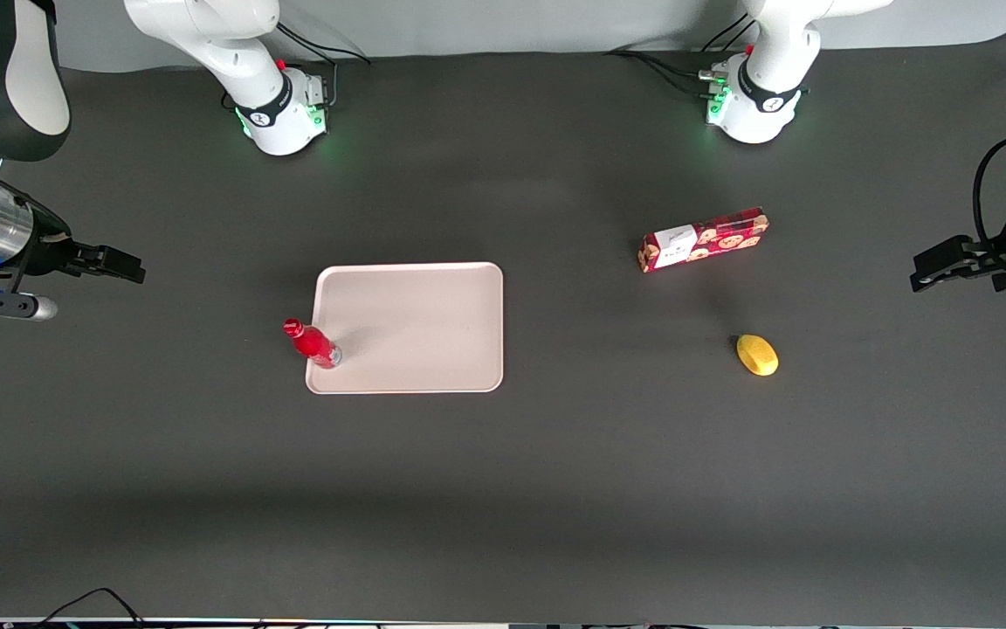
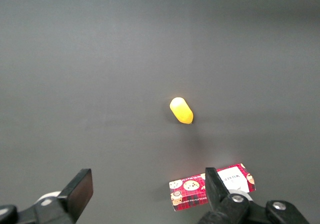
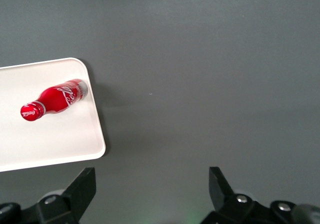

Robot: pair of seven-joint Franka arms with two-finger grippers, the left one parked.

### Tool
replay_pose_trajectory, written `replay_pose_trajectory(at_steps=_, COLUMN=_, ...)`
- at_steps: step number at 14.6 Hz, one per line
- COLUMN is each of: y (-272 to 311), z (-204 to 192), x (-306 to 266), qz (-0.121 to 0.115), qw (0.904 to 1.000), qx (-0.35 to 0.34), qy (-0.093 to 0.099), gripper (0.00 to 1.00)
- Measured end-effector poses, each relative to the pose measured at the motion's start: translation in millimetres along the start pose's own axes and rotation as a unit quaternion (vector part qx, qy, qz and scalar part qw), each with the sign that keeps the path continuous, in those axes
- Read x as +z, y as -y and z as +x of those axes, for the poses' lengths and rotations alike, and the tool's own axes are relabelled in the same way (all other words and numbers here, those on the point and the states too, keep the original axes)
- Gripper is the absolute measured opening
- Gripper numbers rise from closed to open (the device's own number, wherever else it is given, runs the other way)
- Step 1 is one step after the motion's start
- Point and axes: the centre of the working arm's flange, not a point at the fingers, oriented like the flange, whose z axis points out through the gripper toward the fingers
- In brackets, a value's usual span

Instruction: Place coke bottle on tray

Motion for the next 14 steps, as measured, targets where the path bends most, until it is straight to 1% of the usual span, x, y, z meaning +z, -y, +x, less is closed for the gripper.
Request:
replay_pose_trajectory(at_steps=4, y=-6.1, z=-1.7, x=-12.4, qz=0.003, qw=0.9999, qx=0.005, qy=-0.013, gripper=1.0)
replay_pose_trajectory(at_steps=7, y=-7.1, z=-1.3, x=-20.4, qz=0.003, qw=0.9996, qx=-0.019, qy=-0.021, gripper=1.0)
replay_pose_trajectory(at_steps=12, y=-5.4, z=-1.1, x=-24.1, qz=0.006, qw=0.9993, qx=-0.028, qy=-0.024, gripper=1.0)
replay_pose_trajectory(at_steps=14, y=-4.3, z=-0.8, x=-27.4, qz=0.017, qw=0.9991, qx=-0.027, qy=-0.027, gripper=1.0)
